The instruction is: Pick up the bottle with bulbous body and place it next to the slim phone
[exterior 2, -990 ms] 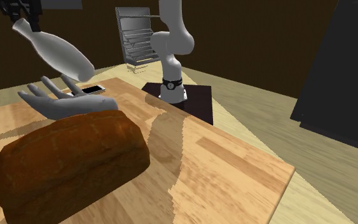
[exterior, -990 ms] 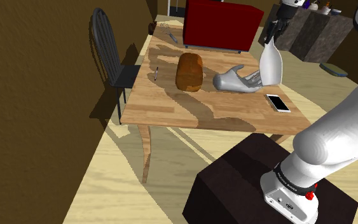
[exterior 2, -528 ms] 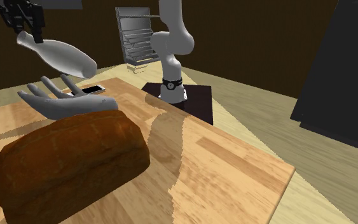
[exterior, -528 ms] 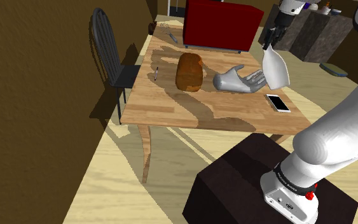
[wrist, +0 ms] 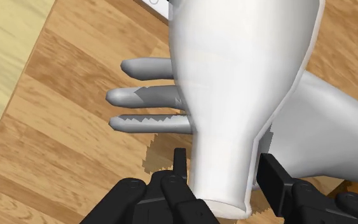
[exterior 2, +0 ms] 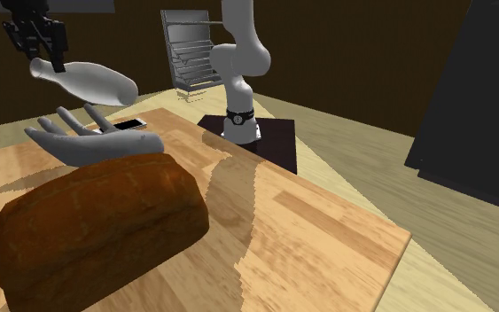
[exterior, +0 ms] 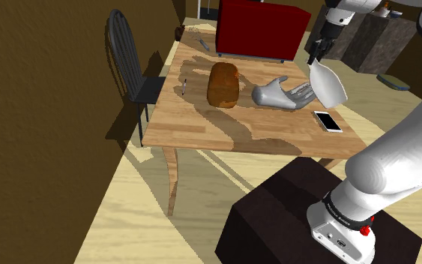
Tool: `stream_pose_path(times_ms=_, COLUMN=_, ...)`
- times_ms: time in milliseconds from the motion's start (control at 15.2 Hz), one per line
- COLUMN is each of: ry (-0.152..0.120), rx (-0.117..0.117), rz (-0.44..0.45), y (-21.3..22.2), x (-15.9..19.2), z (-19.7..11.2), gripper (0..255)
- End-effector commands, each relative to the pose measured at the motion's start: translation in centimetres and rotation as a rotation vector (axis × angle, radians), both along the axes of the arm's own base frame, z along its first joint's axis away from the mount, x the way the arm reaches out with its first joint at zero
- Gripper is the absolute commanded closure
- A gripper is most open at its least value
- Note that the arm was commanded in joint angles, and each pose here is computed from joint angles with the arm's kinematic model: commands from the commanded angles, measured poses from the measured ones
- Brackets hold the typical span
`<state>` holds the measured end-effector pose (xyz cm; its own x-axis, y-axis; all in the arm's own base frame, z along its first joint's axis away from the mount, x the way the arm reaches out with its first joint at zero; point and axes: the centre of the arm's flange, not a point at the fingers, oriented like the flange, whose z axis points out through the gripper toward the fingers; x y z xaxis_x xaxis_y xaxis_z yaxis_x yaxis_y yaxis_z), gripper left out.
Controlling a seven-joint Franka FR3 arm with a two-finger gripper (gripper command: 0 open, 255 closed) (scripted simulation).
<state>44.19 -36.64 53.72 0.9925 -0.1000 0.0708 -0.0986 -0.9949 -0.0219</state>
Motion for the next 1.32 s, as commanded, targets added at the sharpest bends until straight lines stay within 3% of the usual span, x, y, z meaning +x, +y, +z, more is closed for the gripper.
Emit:
stream_pose_path(times_ms=0, ry=0.001, rx=0.000, rz=-0.001, y=-0.1, x=-0.1, z=-0.1, gripper=255)
stream_pose_path(times_ms=132, ry=0.001, rx=0.000, rz=-0.001, y=-0.1, x=-0.1, z=-0.1, gripper=255)
stream_pose_path(times_ms=198, ry=0.001, rx=0.000, rz=-0.001, y=-0.1, x=-0.1, z=-0.1, gripper=0)
stream_pose_path(times_ms=528, ry=0.001, rx=0.000, rz=-0.001, y=-0.1, x=-0.1, z=-0.1, gripper=0)
stream_pose_path(times_ms=792, ry=0.001, rx=0.000, rz=-0.001, y=-0.1, x=-0.4, z=4.9, gripper=0)
stream_pose_path(times_ms=1254, ry=0.001, rx=0.000, rz=-0.001, y=-0.1, x=-0.4, z=4.9, gripper=0)
